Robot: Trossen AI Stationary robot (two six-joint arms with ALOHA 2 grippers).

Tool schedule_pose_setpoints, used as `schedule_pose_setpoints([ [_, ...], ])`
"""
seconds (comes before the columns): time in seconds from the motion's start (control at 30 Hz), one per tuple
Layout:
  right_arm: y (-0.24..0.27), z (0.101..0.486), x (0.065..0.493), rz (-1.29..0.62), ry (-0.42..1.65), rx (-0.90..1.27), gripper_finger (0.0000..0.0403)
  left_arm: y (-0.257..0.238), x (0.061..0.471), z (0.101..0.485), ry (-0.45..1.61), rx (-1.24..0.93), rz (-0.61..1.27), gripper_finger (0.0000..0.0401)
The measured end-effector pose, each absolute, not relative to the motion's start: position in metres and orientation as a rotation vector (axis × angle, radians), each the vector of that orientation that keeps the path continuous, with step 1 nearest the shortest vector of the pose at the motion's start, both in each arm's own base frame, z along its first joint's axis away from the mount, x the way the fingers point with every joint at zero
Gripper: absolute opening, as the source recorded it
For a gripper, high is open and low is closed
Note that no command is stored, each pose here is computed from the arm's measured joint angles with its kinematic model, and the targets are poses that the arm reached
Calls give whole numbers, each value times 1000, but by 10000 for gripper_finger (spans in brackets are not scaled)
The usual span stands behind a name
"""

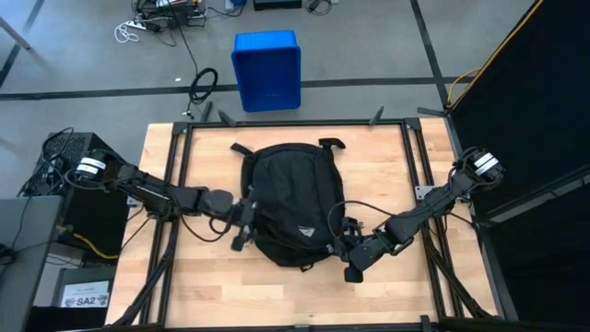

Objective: Unpack backpack
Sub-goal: Open the black backpack

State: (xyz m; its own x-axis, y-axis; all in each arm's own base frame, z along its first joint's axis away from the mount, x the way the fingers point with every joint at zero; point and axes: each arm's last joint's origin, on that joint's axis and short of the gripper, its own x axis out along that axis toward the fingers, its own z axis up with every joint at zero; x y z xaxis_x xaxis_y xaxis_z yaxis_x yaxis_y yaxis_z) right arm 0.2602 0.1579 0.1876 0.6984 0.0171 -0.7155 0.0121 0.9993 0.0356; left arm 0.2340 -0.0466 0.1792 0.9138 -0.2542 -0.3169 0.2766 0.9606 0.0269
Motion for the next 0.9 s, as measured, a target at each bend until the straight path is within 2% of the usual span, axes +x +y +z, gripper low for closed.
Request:
schedule_pose_setpoints([
  [0.1, 158, 188, 260, 3, 798, 38, 0, -47, 234, 180, 313, 80, -278, 273],
  [0.3, 158, 187, 260, 3, 799, 38, 1, -43, 229, 210, 96, 206, -206, 275],
  [0.37, 158, 187, 260, 3, 802, 36, 1, -42, 226, 215, 74, 205, -161, 275],
  [0.53, 156, 187, 261, -4, 802, 38, 1, -53, 229, 214, 64, 216, -185, 275],
  [0.73, 151, 188, 264, -24, 800, 52, 1, -84, 269, 218, 120, 336, -202, 275],
  [0.9, 151, 188, 264, -32, 798, 59, 1, -113, 317, 226, 299, 399, -232, 275],
])
